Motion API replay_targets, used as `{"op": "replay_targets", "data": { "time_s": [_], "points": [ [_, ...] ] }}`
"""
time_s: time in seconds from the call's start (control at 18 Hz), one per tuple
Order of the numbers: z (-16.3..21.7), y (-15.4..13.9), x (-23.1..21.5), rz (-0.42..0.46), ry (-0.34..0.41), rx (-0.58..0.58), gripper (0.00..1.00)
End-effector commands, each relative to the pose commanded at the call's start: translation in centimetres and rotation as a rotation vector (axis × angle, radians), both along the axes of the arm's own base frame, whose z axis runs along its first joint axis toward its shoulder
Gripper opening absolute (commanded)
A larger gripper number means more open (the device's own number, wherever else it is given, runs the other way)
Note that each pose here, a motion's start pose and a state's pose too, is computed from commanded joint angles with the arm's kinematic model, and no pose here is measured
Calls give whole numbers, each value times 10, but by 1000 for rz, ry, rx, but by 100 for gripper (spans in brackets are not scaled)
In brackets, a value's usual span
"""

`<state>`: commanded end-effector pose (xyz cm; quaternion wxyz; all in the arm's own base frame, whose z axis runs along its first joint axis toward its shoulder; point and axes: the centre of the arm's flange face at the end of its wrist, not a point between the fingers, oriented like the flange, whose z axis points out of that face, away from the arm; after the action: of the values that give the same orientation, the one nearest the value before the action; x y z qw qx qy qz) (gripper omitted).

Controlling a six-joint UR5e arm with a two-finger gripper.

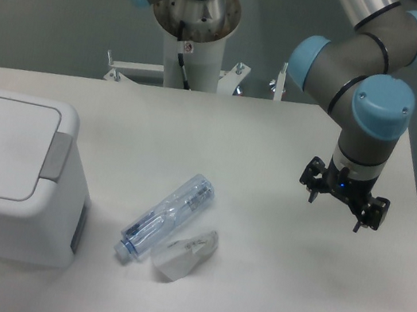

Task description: Open the trash can

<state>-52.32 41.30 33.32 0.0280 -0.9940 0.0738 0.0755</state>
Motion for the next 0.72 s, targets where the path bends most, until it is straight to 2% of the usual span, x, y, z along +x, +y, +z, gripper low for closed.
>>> {"op": "replay_targets", "data": {
  "time_s": [0.5, 0.56, 0.61, 0.72],
  "points": [
    [13, 6, 0, 13, -6, 61, 100],
    [15, 9, 2, 50, -21, 85, 100],
    [23, 17, 12, 139, -46, 134, 100],
    [35, 38, 35, 200, -60, 171, 100]
  ]
}}
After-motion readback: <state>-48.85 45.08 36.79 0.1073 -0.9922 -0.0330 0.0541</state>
